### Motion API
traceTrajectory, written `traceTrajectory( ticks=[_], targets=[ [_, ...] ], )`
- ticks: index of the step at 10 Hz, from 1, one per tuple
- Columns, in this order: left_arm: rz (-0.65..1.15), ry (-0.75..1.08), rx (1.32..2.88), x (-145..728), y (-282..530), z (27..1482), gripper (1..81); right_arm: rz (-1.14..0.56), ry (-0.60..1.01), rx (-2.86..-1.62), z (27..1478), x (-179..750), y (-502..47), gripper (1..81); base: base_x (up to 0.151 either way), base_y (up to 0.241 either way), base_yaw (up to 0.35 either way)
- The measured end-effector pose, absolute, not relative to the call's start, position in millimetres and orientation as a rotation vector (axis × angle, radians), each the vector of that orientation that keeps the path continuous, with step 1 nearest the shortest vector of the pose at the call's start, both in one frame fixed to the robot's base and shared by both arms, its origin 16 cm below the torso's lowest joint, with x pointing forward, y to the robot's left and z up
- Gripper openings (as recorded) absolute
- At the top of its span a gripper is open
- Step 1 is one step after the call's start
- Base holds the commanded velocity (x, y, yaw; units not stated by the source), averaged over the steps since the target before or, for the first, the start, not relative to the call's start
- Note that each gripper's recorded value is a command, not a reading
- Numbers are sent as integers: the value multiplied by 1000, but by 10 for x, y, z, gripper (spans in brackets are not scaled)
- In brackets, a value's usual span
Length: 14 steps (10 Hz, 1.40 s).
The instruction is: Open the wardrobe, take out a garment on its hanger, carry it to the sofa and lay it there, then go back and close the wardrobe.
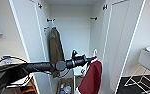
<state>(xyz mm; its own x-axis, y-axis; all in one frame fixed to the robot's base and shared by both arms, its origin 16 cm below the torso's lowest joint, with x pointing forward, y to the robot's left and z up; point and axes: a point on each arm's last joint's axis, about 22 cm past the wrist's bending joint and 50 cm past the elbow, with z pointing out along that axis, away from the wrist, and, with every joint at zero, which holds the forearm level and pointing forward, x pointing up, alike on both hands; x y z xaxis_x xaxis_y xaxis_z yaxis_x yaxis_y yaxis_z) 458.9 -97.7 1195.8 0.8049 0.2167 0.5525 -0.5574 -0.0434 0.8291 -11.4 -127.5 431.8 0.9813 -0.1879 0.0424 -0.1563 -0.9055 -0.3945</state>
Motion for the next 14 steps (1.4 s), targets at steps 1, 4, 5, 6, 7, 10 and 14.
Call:
traceTrajectory(
  ticks=[1, 4, 5, 6, 7, 10, 14],
  targets=[
    [637, -264, 1505, 4621, -899, 11830, 10, -112, 246, -2728, 4318, -110, -1276, 811, 0, 0, 0],
    [624, -273, 1506, 4462, -787, 11678, 10, -114, 248, -2729, 4317, -110, -1278, 811, 0, 0, 0],
    [625, -268, 1511, 4453, -738, 11633, 10, -116, 248, -2730, 4317, -107, -1280, 811, 0, 0, 0],
    [624, -259, 1517, 4455, -696, 11582, 10, -117, 248, -2730, 4317, -103, -1281, 811, 0, 0, 0],
    [619, -246, 1524, 4442, -657, 11494, 10, -118, 248, -2731, 4316, -100, -1283, 811, 0, 0, 0],
    [594, -241, 1532, 4330, -651, 11310, 10, -123, 249, -2732, 4315, -90, -1287, 811, 0, 0, 0],
    [591, -254, 1525, 4264, -667, 11306, 10, -131, 247, -2732, 4317, -48, -1291, 811, 0, 0, 0]
  ],
)
